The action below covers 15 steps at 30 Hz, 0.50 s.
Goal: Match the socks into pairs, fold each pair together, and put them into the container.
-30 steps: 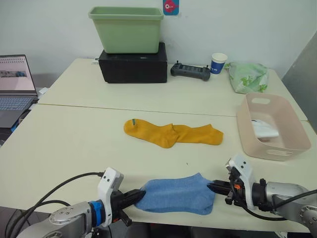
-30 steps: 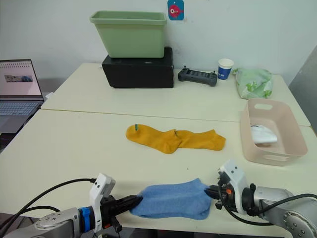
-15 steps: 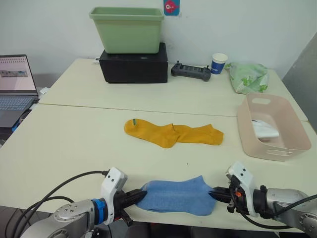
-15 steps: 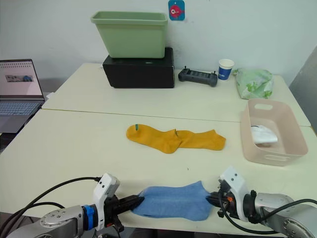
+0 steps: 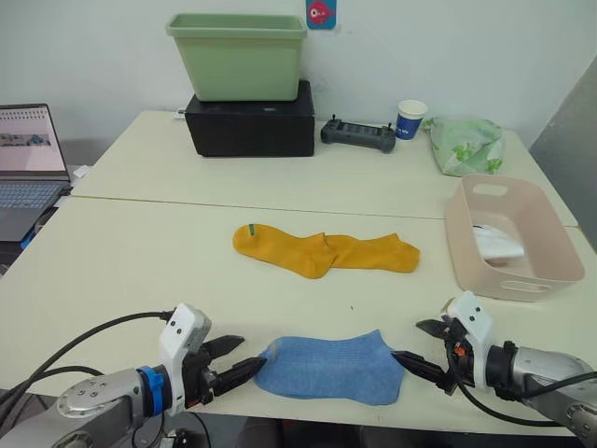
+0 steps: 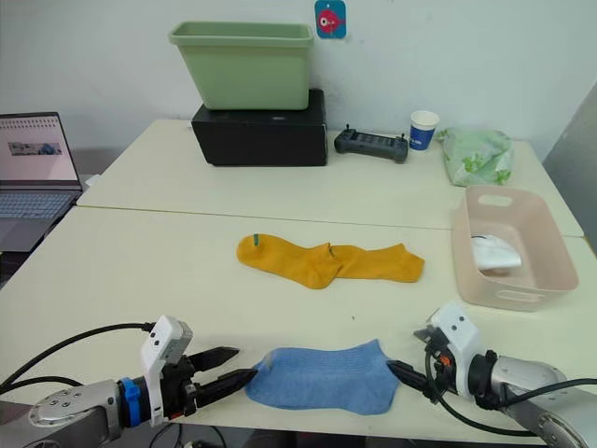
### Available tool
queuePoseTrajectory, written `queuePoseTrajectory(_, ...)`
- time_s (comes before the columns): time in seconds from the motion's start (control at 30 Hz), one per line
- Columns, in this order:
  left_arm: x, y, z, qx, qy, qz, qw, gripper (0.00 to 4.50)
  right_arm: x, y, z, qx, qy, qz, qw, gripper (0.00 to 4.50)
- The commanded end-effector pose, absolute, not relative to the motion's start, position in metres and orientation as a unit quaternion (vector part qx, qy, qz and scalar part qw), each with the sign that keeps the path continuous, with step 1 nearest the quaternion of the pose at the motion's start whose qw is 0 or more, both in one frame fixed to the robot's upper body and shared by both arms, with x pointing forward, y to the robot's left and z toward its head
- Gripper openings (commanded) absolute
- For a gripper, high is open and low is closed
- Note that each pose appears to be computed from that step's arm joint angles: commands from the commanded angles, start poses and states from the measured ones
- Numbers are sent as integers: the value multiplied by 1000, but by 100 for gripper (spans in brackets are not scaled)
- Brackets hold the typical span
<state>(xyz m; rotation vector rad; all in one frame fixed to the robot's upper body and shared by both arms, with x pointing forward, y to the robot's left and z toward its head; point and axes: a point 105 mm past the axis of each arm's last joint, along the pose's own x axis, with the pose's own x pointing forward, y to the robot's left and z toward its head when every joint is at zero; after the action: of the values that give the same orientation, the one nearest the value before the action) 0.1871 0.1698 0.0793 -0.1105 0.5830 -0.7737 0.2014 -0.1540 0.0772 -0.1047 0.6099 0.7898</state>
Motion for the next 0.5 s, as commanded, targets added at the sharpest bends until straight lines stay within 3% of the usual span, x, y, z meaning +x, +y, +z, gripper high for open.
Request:
queuePoseTrajectory(0.03, 190, 164, 67, -42, 289, -366, 884, 344, 200, -147, 77, -54, 281, 385, 877, 449)
queuePoseTrajectory(0.1, 184, 155, 61, -55, 304, -381, 872, 344, 198, -146, 73, -57, 289, 387, 874, 449)
queuePoseTrajectory(0.17, 174, 142, 55, -58, 323, -417, 848, 344, 195, -146, 65, -65, 305, 386, 868, 412)
queuePoseTrajectory(0.4, 166, 126, 45, -61, 353, -450, 818, 149, 185, -137, 64, -97, 303, 423, 848, 196)
queuePoseTrajectory(0.5, 173, 127, 48, -57, 347, -447, 823, 65, 184, -130, 69, -103, 291, 437, 845, 96)
